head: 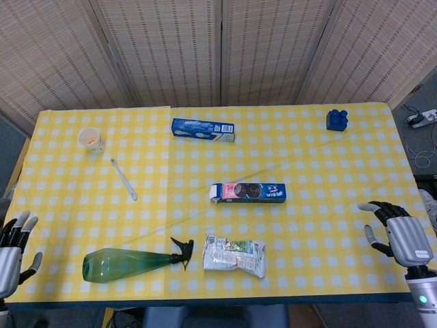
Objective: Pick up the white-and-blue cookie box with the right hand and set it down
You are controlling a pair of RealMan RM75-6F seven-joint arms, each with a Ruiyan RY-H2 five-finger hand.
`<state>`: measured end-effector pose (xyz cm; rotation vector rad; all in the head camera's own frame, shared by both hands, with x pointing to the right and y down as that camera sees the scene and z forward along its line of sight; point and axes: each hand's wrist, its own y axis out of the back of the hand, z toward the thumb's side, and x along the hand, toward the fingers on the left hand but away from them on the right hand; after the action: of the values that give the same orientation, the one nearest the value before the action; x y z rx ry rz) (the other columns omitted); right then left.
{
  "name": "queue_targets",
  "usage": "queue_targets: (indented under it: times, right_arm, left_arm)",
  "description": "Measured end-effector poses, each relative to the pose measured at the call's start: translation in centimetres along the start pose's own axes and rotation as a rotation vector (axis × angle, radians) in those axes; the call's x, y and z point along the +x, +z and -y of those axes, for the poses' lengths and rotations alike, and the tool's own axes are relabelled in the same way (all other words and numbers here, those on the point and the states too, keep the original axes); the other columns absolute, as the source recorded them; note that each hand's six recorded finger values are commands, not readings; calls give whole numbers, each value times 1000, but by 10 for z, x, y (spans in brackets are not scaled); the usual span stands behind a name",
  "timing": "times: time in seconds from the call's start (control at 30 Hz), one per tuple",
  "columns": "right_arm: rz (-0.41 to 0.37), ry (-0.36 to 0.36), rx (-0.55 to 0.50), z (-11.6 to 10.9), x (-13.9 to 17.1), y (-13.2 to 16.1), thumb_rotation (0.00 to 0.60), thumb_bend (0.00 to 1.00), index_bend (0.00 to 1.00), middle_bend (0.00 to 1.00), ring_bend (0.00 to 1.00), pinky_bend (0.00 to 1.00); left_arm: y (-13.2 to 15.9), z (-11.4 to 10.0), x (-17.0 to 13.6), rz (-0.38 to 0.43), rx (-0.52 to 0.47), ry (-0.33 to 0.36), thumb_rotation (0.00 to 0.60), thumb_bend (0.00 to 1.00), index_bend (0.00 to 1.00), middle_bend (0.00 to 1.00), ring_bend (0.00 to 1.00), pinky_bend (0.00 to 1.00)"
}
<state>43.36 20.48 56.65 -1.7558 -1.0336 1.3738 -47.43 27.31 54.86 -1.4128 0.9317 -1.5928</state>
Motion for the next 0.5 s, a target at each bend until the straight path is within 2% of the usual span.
queue_targets:
  times: [0.13, 0.23, 0.37, 0.5]
  right_arm:
    - [-9, 7, 1, 2, -3, 3, 600, 440, 286, 299, 245, 296]
    - [-45, 15, 13, 2, -12, 13, 600, 440, 272, 293, 243, 296]
    - [-81, 57, 42, 4, -27, 29, 600, 422, 192, 248, 207, 296]
    - [-114, 117, 82, 8, -46, 46, 600, 357, 119, 196, 166, 296]
  left_arm:
    - [0, 1, 1, 1, -1, -4, 600, 372, 149, 72, 95, 21]
    - [1, 1, 2, 2, -2, -9, 600, 372, 152, 72, 95, 20]
    - [1, 1, 2, 1, -6, -7, 600, 372, 152, 72, 95, 20]
    - [0, 2, 0, -4, -12, -9, 600, 372, 154, 72, 95, 20]
